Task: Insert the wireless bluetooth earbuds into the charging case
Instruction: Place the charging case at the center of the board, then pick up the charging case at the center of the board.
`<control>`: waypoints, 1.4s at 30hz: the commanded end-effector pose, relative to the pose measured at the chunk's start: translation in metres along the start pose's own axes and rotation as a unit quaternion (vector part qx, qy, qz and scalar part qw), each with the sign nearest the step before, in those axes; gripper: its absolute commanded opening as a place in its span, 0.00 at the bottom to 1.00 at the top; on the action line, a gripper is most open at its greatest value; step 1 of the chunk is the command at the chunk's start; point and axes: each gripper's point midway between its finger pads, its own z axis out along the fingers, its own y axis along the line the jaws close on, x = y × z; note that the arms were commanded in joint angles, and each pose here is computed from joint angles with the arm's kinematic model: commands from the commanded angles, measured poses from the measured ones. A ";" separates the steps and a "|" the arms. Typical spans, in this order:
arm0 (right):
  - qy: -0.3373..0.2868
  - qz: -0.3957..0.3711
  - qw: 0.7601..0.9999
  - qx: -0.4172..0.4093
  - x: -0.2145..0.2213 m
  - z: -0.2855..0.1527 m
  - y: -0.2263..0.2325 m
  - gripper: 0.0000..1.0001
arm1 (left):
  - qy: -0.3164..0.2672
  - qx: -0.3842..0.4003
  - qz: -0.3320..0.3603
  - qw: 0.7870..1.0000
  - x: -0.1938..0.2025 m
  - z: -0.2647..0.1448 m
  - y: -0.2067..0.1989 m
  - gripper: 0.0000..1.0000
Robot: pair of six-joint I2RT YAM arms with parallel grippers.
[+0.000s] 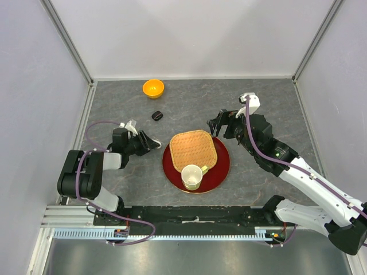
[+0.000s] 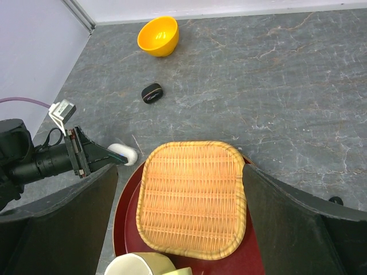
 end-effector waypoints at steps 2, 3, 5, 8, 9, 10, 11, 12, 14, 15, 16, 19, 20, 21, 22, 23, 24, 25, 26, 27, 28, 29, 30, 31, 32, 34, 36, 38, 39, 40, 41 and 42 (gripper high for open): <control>-0.021 0.008 1.000 -0.008 -0.014 -0.002 0.004 0.96 | -0.018 -0.023 0.027 0.999 -0.015 -0.002 0.004 0.52; -0.020 0.010 1.000 -0.007 -0.014 -0.002 0.004 0.96 | -0.021 -0.027 0.027 0.999 -0.016 -0.002 0.005 0.53; -0.020 0.009 1.000 -0.008 -0.013 -0.003 0.004 0.96 | -0.021 -0.036 0.028 0.999 -0.016 -0.004 0.007 0.54; -0.024 0.010 1.000 -0.005 -0.015 -0.005 0.001 0.96 | -0.035 -0.045 0.035 0.998 -0.022 -0.009 0.006 0.55; -0.025 0.010 1.000 -0.005 -0.015 -0.005 0.001 0.96 | -0.041 -0.051 0.037 0.997 -0.025 -0.013 0.005 0.55; -0.025 0.010 1.000 -0.004 -0.015 -0.005 0.000 0.96 | -0.046 -0.054 0.043 0.997 -0.028 -0.015 0.004 0.55; -0.025 0.011 1.000 -0.003 -0.015 -0.006 -0.001 0.96 | -0.047 -0.058 0.048 0.996 -0.030 -0.018 0.004 0.55; -0.027 0.011 1.000 -0.003 -0.016 -0.006 0.000 0.96 | -0.047 -0.069 0.051 0.995 -0.030 -0.022 0.005 0.55; -0.025 0.010 1.000 -0.003 -0.015 -0.005 0.000 0.96 | -0.049 -0.081 0.068 0.993 -0.037 -0.026 0.004 0.55; -0.024 0.010 1.000 -0.004 -0.014 -0.004 0.000 0.96 | -0.058 -0.091 0.073 0.992 -0.040 -0.032 0.003 0.56; -0.022 0.010 1.000 -0.002 -0.014 -0.003 -0.001 0.96 | -0.063 -0.097 0.079 0.990 -0.043 -0.035 0.004 0.56; -0.020 0.009 1.000 -0.002 -0.013 -0.001 -0.001 0.98 | -0.085 -0.100 0.099 0.986 -0.052 -0.047 -0.004 0.56; -0.020 0.010 1.000 -0.001 -0.012 -0.001 -0.001 0.98 | -0.090 -0.097 0.106 0.986 -0.055 -0.051 -0.008 0.57; -0.020 0.008 1.000 0.000 -0.012 0.000 -0.002 0.98 | -0.094 -0.088 0.119 0.985 -0.059 -0.053 -0.014 0.67; -0.020 0.006 1.000 0.001 -0.012 0.000 -0.002 0.98 | -0.098 -0.085 0.127 0.983 -0.061 -0.058 -0.020 0.70; -0.020 0.005 1.000 0.003 -0.011 0.000 -0.003 0.98 | -0.101 -0.080 0.136 0.982 -0.063 -0.061 -0.024 0.70; -0.021 0.003 1.000 0.005 -0.011 0.001 -0.005 0.98 | -0.107 -0.076 0.153 0.980 -0.068 -0.063 -0.027 0.73; -0.022 0.001 1.000 0.006 -0.012 0.001 -0.005 0.98 | -0.117 -0.069 0.165 0.977 -0.072 -0.068 -0.034 0.75; -0.022 0.000 1.000 0.006 -0.013 0.001 -0.005 0.98 | -0.123 -0.065 0.176 0.974 -0.075 -0.070 -0.038 0.76; -0.022 -0.001 1.000 0.008 -0.012 0.002 -0.006 0.98 | -0.133 -0.062 0.194 0.970 -0.080 -0.072 -0.041 0.80; -0.022 -0.005 1.000 0.009 -0.012 0.002 -0.008 0.98 | -0.151 -0.050 0.210 0.965 -0.087 -0.075 -0.049 0.81; -0.022 -0.007 1.000 0.010 -0.012 0.003 -0.008 0.98 | -0.155 -0.029 0.225 0.962 -0.089 -0.075 -0.058 0.83; -0.021 -0.010 1.000 0.013 -0.011 0.004 -0.011 0.98 | -0.162 -0.014 0.239 0.957 -0.092 -0.076 -0.065 0.85; -0.022 -0.010 1.000 0.017 -0.012 0.005 -0.012 0.98 | -0.170 0.000 0.250 0.953 -0.094 -0.077 -0.072 0.86; -0.021 -0.012 1.000 0.018 -0.011 0.006 -0.013 0.98 | -0.194 0.020 0.269 0.943 -0.105 -0.079 -0.084 0.86; -0.019 -0.015 0.999 0.021 -0.010 0.008 -0.016 0.98 | -0.212 0.034 0.308 0.927 -0.114 -0.078 -0.092 0.87; -0.018 -0.019 0.999 0.025 -0.008 0.010 -0.020 0.98 | -0.222 0.052 0.356 0.906 -0.125 -0.072 -0.102 0.88; -0.020 -0.022 0.999 0.027 -0.010 0.011 -0.021 0.98 | -0.229 0.053 0.401 0.885 -0.138 -0.067 -0.107 0.88; -0.021 -0.024 0.999 0.028 -0.011 0.011 -0.022 0.98 | -0.218 0.044 0.406 0.886 -0.140 -0.057 -0.099 0.88; -0.021 -0.025 0.999 0.030 -0.012 0.011 -0.024 0.98 | -0.215 0.041 0.421 0.880 -0.144 -0.054 -0.099 0.88; -0.022 -0.027 0.999 0.031 -0.012 0.011 -0.025 0.98 | -0.218 0.039 0.445 0.867 -0.154 -0.052 -0.103 0.88; -0.023 -0.031 0.999 0.035 -0.012 0.011 -0.028 0.98 | -0.213 0.036 0.453 0.865 -0.156 -0.043 -0.099 0.89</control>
